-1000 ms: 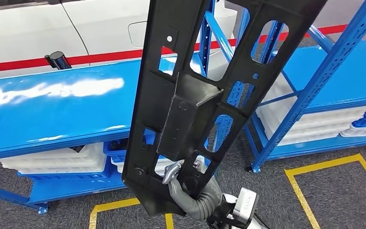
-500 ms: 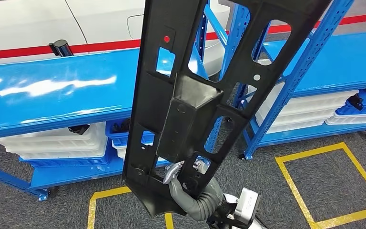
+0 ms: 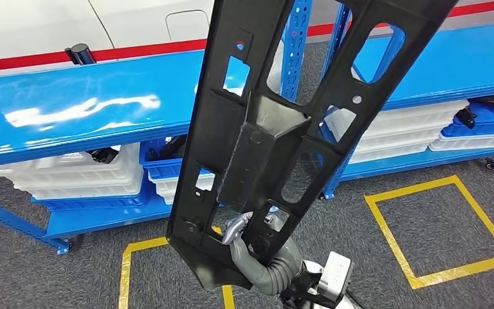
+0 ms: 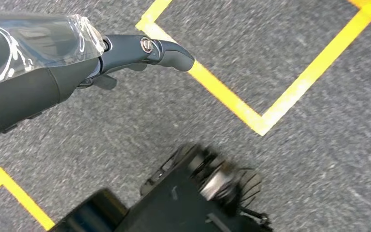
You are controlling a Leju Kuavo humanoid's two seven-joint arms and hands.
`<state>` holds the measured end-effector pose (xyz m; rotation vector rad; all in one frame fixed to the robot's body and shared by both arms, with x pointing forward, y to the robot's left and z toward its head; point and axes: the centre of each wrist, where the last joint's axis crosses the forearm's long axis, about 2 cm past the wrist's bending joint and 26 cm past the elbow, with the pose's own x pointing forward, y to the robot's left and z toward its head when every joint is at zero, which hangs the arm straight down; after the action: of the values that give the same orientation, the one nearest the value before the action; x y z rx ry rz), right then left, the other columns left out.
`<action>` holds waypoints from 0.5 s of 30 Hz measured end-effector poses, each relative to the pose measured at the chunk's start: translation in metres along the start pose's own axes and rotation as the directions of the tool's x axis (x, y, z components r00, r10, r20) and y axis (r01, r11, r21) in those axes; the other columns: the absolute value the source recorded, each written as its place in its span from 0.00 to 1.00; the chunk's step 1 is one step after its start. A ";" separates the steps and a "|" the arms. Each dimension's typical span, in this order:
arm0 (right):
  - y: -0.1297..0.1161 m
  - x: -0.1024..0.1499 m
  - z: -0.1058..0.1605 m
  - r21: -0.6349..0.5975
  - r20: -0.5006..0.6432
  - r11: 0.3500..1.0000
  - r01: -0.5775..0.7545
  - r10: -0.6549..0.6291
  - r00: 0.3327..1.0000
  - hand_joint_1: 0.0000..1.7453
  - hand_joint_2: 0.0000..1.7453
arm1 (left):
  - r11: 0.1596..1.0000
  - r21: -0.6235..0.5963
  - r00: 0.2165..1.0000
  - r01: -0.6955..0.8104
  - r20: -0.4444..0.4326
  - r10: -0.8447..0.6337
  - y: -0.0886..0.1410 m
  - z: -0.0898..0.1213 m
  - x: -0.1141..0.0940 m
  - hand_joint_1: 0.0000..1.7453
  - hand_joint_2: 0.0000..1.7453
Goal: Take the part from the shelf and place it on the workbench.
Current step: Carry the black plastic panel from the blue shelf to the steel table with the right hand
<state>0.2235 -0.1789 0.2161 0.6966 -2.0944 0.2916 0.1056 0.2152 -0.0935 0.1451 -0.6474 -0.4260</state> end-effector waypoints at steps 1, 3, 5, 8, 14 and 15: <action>0.000 0.000 0.000 0.000 0.001 1.000 0.000 0.000 1.000 1.00 1.00 | 1.000 0.001 1.000 0.000 0.001 0.000 0.000 0.000 0.001 0.00 1.00; 0.000 0.001 -0.001 0.001 0.005 1.000 -0.001 0.001 1.000 1.00 1.00 | 1.000 0.001 1.000 0.000 0.003 0.000 0.000 -0.001 0.002 0.00 1.00; 0.000 0.001 -0.001 0.001 0.006 1.000 -0.001 0.001 1.000 1.00 1.00 | 1.000 -0.001 1.000 -0.001 0.002 0.001 0.000 0.000 0.001 0.00 1.00; 0.000 0.001 0.000 0.000 0.006 1.000 -0.002 0.002 1.000 1.00 1.00 | 1.000 -0.004 1.000 -0.002 0.000 0.002 -0.002 0.000 0.001 0.00 1.00; 0.000 0.001 -0.001 -0.002 0.007 1.000 0.000 0.000 1.000 1.00 1.00 | 1.000 -0.005 1.000 -0.003 0.000 0.003 -0.002 0.000 0.001 0.00 1.00; 0.000 0.001 -0.001 -0.001 0.009 1.000 0.000 0.000 1.000 1.00 1.00 | 1.000 -0.005 1.000 -0.003 0.000 0.003 -0.002 0.000 0.001 0.00 1.00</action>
<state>0.2238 -0.1792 0.2179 0.6978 -2.1027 0.2879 0.1056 0.2131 -0.0933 0.1393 -0.6469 -0.4246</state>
